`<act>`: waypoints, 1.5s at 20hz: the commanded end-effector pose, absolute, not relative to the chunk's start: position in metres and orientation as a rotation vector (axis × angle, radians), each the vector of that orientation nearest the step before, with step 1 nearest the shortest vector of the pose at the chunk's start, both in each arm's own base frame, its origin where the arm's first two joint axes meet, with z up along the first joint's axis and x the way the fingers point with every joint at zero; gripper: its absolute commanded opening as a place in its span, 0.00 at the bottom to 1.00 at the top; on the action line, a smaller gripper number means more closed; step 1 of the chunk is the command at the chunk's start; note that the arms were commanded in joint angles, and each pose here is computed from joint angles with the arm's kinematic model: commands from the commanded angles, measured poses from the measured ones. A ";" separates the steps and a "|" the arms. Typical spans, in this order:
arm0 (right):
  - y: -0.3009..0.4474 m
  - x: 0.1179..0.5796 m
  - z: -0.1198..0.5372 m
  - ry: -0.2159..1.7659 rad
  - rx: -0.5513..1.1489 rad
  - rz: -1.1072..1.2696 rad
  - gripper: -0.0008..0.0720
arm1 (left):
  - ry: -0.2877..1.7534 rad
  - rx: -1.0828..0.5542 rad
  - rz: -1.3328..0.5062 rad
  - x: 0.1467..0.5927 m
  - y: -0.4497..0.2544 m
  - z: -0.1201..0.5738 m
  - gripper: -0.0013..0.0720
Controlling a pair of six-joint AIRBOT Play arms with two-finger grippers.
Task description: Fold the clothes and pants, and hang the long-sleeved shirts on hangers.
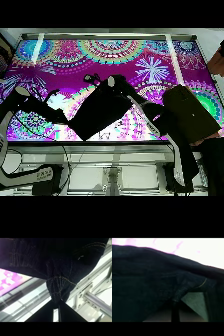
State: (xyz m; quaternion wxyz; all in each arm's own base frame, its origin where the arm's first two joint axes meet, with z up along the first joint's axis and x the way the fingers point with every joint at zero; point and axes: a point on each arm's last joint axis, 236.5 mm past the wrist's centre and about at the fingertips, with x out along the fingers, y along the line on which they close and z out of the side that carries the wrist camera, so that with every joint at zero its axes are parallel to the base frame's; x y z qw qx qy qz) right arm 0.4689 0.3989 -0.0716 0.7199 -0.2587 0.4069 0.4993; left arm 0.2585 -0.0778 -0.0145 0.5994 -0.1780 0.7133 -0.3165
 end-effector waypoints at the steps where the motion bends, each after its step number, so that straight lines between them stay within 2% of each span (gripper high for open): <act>1: 0.349 0.511 0.012 0.815 -0.524 0.906 0.04 | 1.562 -0.364 -0.710 0.285 -0.062 0.004 0.06; 4: 0.275 0.536 0.127 0.709 -0.340 0.716 0.04 | 1.343 -0.284 -0.604 0.344 -0.022 0.059 0.06; 7: 0.207 0.530 0.211 0.650 -0.124 0.611 0.04 | 1.054 -0.206 -0.423 0.405 0.028 0.135 0.06; 11: 0.189 0.506 0.273 0.574 0.096 0.696 0.04 | 0.762 -0.046 -0.379 0.452 0.032 0.215 0.06; 15: 0.195 0.481 0.278 0.626 0.167 0.808 0.04 | 0.593 0.166 -0.439 0.473 0.006 0.253 0.06; 19: 0.205 0.446 0.245 0.801 0.113 0.893 0.04 | 0.618 0.201 -0.530 0.467 -0.027 0.247 0.06; 22: 0.208 0.444 0.238 0.823 0.117 0.899 0.04 | 0.796 0.162 -0.770 0.430 -0.076 0.210 0.09; 23: 0.207 0.444 0.237 0.827 0.117 0.899 0.04 | 0.853 0.137 -0.872 0.418 -0.098 0.197 0.24; 24: 0.207 0.443 0.237 0.829 0.116 0.901 0.04 | 0.882 0.116 -0.946 0.414 -0.116 0.187 0.33; 26: 0.208 0.433 0.232 0.869 0.111 0.918 0.04 | 0.926 0.082 -1.074 0.412 -0.159 0.166 0.38; 27: 0.207 0.424 0.228 0.912 0.110 0.933 0.04 | 0.959 0.080 -1.125 0.410 -0.179 0.151 0.47; 28: 0.207 0.412 0.223 0.969 0.118 0.949 0.04 | 0.995 0.089 -1.181 0.407 -0.201 0.133 0.50; 30: 0.206 0.378 0.219 1.097 0.122 1.007 0.04 | 1.048 0.106 -1.260 0.404 -0.235 0.097 0.51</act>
